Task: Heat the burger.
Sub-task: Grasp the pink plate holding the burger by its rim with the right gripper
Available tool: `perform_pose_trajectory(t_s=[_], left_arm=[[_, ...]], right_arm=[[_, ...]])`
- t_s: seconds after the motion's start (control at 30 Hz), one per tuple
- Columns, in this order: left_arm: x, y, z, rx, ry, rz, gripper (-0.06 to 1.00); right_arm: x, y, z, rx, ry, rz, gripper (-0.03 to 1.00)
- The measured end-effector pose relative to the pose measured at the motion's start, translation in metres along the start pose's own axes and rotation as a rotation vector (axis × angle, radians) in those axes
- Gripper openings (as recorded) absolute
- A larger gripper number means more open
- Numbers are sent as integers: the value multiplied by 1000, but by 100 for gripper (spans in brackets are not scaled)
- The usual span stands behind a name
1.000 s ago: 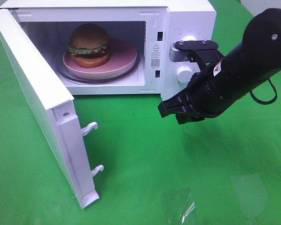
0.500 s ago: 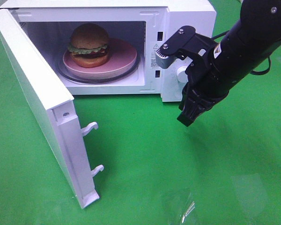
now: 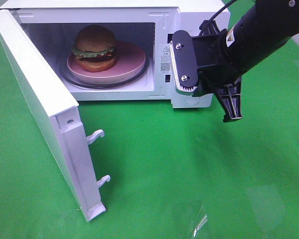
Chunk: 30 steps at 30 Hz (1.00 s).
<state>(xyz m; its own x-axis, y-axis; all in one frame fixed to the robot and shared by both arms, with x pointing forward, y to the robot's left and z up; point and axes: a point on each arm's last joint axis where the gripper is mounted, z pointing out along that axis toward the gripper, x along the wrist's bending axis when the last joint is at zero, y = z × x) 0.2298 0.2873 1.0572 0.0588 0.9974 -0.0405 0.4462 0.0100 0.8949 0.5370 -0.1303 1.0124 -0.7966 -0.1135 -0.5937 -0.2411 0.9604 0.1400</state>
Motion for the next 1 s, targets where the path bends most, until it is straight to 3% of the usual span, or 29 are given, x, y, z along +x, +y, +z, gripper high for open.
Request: perform_pose_trajectory(t_s=[0.2, 0.43, 0.5, 0.53, 0.57, 0.6, 0.63, 0.67, 0.7, 0.73, 0.77, 1.0], left_arm=[[0, 0, 0, 0, 0, 0, 94], [0, 0, 0, 0, 0, 0, 94], [0, 0, 0, 0, 0, 0, 94], [0, 0, 0, 0, 0, 0, 94], [0, 0, 0, 0, 0, 0, 94], [0, 0, 0, 0, 0, 0, 94], [0, 0, 0, 0, 0, 0, 94], [0, 0, 0, 0, 0, 0, 94], [0, 0, 0, 0, 0, 0, 94], [0, 0, 0, 0, 0, 0, 94], [0, 0, 0, 0, 0, 0, 94], [0, 0, 0, 0, 0, 0, 94]], right_arm=[[-5, 2, 0, -22, -59, -149, 24], [-9, 4, -1, -35, -99, -180, 30], [-10, 4, -1, -40, -111, -177, 45], [-10, 4, -1, -40, -111, -177, 45], [-9, 6, -1, -44, -111, -170, 56], [-9, 6, -1, -44, -111, -170, 56], [-8, 10, -1, -51, -110, -176, 68], [-8, 10, -1, -51, -110, -176, 68], [-6, 16, -1, -62, -108, -188, 79], [-6, 16, -1, -62, -108, -188, 79], [-4, 21, -2, -72, -107, -198, 87], [-5, 28, -3, -85, -111, -209, 92]])
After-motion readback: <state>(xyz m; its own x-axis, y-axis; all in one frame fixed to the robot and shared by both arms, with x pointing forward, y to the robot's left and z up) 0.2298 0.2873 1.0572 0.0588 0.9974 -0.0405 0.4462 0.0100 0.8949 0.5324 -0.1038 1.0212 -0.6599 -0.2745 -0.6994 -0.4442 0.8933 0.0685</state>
